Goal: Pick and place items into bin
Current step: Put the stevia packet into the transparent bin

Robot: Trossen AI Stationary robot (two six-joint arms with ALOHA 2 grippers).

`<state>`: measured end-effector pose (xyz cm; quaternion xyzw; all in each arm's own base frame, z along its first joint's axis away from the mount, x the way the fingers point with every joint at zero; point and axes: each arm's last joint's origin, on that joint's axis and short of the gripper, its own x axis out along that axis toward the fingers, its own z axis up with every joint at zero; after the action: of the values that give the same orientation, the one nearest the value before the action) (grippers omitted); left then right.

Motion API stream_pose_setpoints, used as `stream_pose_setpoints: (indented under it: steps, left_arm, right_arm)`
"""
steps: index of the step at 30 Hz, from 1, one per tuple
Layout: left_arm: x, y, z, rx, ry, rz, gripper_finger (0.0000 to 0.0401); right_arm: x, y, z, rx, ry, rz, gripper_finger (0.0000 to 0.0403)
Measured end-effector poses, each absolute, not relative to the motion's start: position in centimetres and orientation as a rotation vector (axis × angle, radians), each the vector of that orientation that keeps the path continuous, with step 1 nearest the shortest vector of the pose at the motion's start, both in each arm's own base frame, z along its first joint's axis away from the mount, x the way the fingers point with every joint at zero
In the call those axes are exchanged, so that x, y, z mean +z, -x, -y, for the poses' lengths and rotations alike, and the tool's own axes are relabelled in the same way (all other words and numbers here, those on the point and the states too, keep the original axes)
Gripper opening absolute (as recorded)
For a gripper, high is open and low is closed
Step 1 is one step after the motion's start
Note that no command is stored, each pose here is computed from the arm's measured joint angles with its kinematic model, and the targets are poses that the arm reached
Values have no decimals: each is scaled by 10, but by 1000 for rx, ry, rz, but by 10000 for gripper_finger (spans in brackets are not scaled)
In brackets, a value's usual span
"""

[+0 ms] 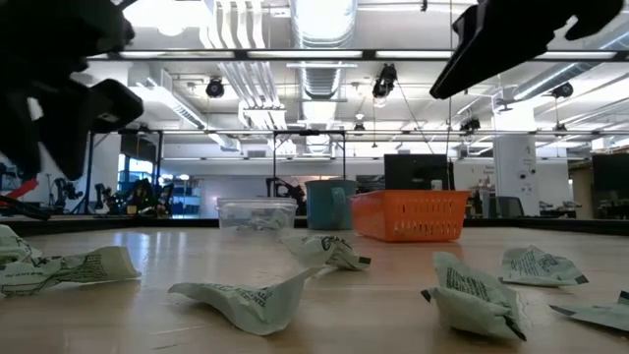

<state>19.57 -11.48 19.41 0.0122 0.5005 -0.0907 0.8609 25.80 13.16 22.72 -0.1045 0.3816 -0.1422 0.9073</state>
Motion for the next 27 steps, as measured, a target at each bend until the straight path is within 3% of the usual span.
stream_pose_setpoints:
  steps: [13, 27]
  left_arm:
    - [164, -195, 141, -239, -142, -1178, 118]
    - [157, -201, 144, -258, -272, -1176, 118]
  right_arm:
    - [229, -260, -134, -284, 198, -760, 127]
    - [229, -261, -134, -283, 195, -756, 116]
